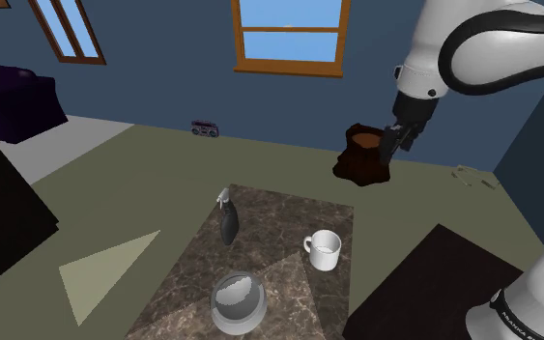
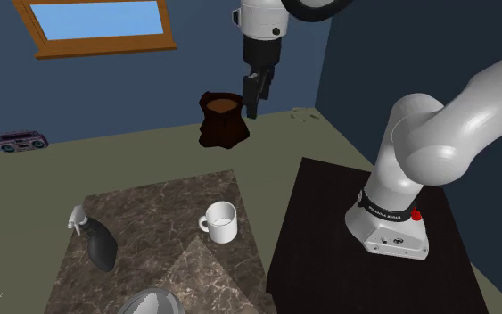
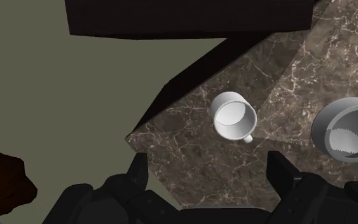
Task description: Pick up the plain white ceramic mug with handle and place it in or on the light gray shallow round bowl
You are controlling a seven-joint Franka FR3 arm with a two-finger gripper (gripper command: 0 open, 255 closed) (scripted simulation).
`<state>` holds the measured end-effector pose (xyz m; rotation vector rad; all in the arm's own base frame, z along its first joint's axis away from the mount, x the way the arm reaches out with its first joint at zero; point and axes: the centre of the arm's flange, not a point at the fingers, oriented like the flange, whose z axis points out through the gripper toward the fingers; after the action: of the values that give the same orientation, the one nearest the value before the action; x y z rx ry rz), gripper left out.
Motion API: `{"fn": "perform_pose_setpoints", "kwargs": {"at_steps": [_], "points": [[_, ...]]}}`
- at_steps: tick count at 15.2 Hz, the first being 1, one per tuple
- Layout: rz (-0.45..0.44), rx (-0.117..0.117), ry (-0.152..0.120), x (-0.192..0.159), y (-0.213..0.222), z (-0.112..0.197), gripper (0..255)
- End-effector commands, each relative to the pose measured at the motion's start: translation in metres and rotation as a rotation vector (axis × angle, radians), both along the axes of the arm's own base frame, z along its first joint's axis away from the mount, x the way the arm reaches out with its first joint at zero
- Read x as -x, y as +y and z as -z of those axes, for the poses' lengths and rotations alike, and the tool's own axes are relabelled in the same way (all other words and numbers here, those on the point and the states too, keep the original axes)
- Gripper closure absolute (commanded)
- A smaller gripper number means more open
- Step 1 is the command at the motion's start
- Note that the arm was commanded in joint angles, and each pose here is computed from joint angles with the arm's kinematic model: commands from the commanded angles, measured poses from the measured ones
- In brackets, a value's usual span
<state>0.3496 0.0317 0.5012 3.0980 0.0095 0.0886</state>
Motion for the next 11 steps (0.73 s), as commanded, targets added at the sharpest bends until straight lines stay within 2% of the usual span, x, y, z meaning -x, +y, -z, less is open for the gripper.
{"fn": "perform_pose_setpoints", "kwargs": {"at_steps": [1,11], "points": [[0.0,-0.004,-0.002,-0.006,0.0,0.027,0],[0.002,-0.023,0.005,-0.042,0.012,0.154,0]]}}
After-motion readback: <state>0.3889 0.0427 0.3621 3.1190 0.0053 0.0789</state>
